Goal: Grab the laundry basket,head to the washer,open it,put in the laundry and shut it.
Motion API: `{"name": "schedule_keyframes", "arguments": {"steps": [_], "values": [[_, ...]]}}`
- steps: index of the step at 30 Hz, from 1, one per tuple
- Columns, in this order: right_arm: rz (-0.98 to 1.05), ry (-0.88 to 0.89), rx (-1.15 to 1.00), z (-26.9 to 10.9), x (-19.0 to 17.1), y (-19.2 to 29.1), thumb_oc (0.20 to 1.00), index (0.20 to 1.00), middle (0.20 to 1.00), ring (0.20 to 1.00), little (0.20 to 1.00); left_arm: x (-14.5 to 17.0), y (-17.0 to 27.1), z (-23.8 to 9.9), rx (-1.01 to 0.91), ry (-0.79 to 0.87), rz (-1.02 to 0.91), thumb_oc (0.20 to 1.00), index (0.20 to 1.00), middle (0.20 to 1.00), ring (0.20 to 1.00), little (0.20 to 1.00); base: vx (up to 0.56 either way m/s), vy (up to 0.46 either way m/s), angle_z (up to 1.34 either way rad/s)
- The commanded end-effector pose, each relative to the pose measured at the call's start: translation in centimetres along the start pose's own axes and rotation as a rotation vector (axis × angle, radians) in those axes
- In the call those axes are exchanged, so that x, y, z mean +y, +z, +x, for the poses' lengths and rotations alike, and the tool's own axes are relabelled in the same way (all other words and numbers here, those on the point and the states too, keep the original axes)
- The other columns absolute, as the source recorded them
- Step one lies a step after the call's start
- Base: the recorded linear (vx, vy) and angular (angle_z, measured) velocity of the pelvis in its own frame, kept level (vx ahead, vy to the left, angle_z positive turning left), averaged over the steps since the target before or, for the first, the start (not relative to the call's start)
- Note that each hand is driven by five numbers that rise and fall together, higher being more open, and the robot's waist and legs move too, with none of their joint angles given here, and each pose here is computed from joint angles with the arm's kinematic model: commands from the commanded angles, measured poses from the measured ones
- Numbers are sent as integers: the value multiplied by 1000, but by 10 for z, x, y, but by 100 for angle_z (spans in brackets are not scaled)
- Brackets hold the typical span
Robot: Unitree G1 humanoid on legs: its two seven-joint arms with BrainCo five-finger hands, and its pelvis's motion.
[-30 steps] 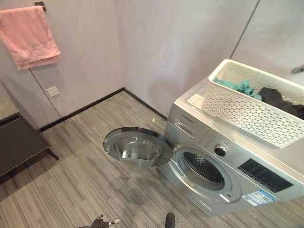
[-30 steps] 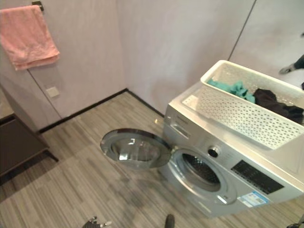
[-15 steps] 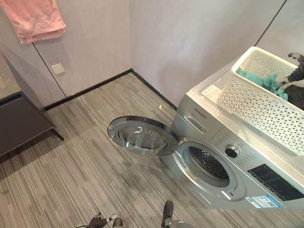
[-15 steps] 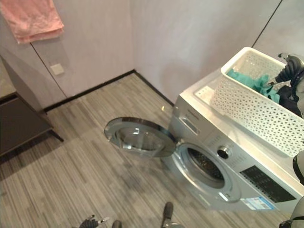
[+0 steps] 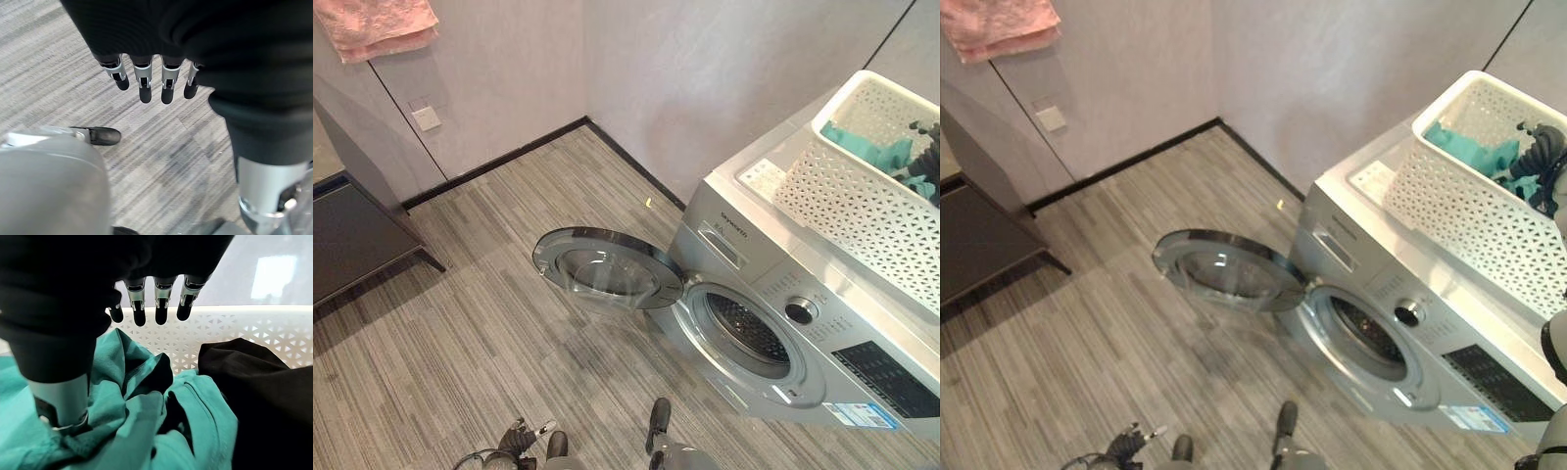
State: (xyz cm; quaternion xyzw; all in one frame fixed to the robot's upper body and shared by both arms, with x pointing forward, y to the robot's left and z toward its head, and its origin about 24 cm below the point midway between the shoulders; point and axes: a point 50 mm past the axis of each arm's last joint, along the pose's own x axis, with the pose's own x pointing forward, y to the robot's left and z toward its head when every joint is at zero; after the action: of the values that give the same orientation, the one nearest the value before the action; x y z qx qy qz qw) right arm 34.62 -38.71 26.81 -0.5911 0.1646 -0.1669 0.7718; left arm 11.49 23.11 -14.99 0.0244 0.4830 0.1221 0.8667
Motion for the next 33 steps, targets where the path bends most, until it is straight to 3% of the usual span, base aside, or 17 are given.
{"name": "schedule_keyframes", "arguments": {"steps": [1,16,18,25,33], "values": [[24,-17,24,2,-4,3,1000,1000,1000,1000,1000,11,24,4,-84,25,40,1000,1000,1000,1000,1000,4,-32,9],[-57,147,143,0,28,-30,1000,1000,1000,1000,1000,32,6,-2,-52,85,-43,1000,1000,1000,1000,1000,2,-49,10],[-68,159,109,1,29,-22,213,213,213,213,213,31,2,-3,-40,82,-36,1000,1000,1000,1000,1000,21,-35,0],[-16,101,63,3,25,-12,200,200,200,200,200,24,3,-2,-40,67,-25,1000,1000,1000,1000,1000,4,-3,0],[233,-208,-2,-3,-22,-7,200,200,200,200,200,18,13,1,-62,73,37,1000,1000,1000,1000,1000,12,9,0]]}}
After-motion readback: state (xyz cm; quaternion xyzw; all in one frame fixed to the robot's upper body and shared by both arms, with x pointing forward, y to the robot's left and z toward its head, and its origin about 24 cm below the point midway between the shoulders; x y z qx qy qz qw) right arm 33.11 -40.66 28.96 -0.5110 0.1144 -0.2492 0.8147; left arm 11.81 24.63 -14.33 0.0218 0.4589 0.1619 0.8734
